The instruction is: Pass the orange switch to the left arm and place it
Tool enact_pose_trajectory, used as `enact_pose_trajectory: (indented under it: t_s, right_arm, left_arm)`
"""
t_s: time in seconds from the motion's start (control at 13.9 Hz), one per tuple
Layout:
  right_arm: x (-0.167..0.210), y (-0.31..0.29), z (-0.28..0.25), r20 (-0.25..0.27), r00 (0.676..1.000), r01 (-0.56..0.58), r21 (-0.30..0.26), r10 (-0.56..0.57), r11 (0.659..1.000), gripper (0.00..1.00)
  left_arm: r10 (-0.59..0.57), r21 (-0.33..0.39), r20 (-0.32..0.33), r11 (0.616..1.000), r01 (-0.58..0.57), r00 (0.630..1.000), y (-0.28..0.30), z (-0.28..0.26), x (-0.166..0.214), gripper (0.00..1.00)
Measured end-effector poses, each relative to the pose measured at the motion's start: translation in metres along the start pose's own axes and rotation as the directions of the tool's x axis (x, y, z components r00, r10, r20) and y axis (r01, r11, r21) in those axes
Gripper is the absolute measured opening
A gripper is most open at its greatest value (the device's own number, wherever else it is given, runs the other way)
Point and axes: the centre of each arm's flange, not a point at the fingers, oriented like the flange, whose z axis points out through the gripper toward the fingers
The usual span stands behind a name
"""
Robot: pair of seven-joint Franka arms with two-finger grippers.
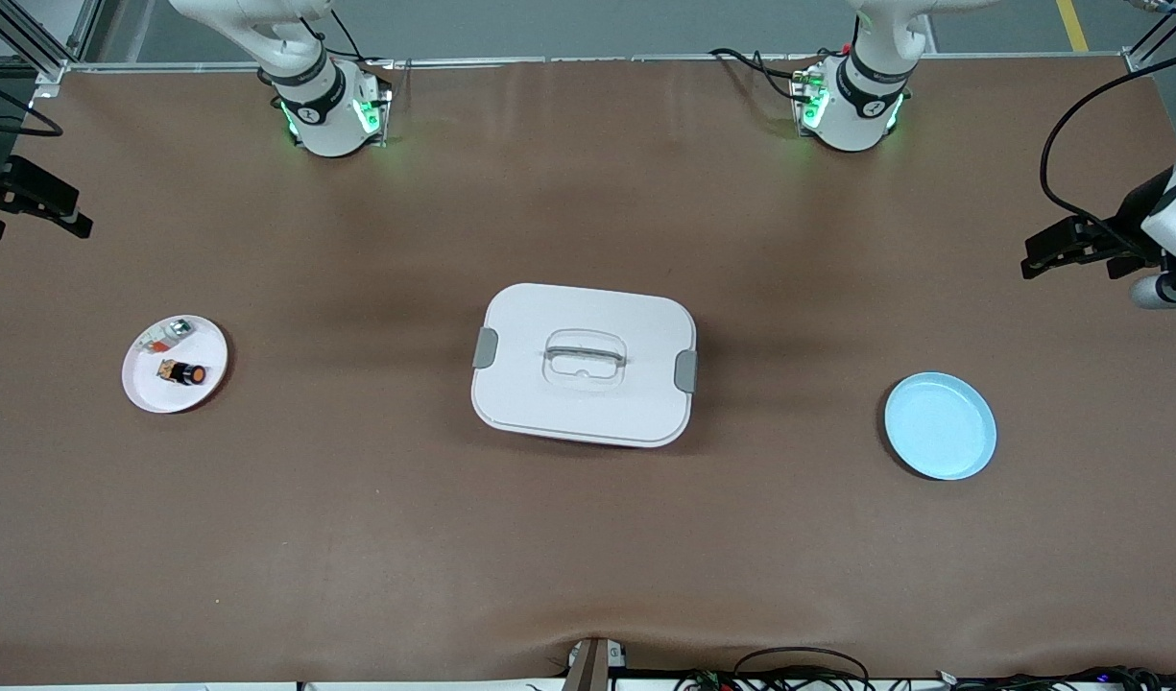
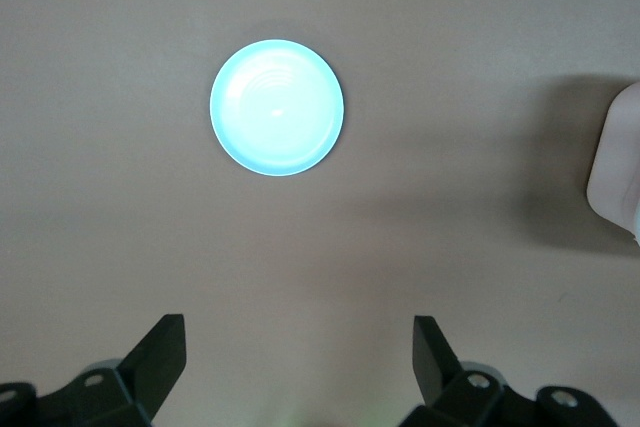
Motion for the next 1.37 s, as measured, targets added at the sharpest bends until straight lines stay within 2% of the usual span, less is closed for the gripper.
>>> enact_pose_trajectory:
  t_s: [0.14,0.29,0.51,0.65,0.94,1.37]
  right_arm:
    - [0.001,0.003,0.002,0.003,1.0,-0.005,0.0,0.005,1.0,1.0]
    - [0.008,0.009,0.015,0.027,0.999,-0.016,0.0,0.016,1.0,1.0]
    - [0.034,0.015,0.069,0.122,0.992,-0.026,0.001,0.025,1.0,1.0]
    - [0.053,0.026,0.102,0.151,0.988,-0.042,-0.002,0.042,0.999,1.0]
    - [0.077,0.051,0.145,0.156,0.984,-0.08,-0.006,0.08,0.997,1.0]
    - [0.083,0.065,0.158,0.155,0.983,-0.1,-0.008,0.1,0.995,1.0]
  left_arm:
    - [0.0,0.0,0.0,1.0,0.0,1.0,0.0,0.0,0.0,1.0]
    - [0.0,0.0,0.0,1.0,0.0,1.0,0.0,0.0,0.0,1.0]
    - [0.0,0.0,0.0,1.0,0.0,1.0,0.0,0.0,0.0,1.0]
    - [0.0,0.0,0.0,1.0,0.0,1.0,0.0,0.0,0.0,1.0]
    - [0.0,0.0,-0.001,1.0,0.0,1.0,0.0,0.0,0.0,1.0]
    - [0.0,0.0,-0.001,1.0,0.0,1.0,0.0,0.0,0.0,1.0]
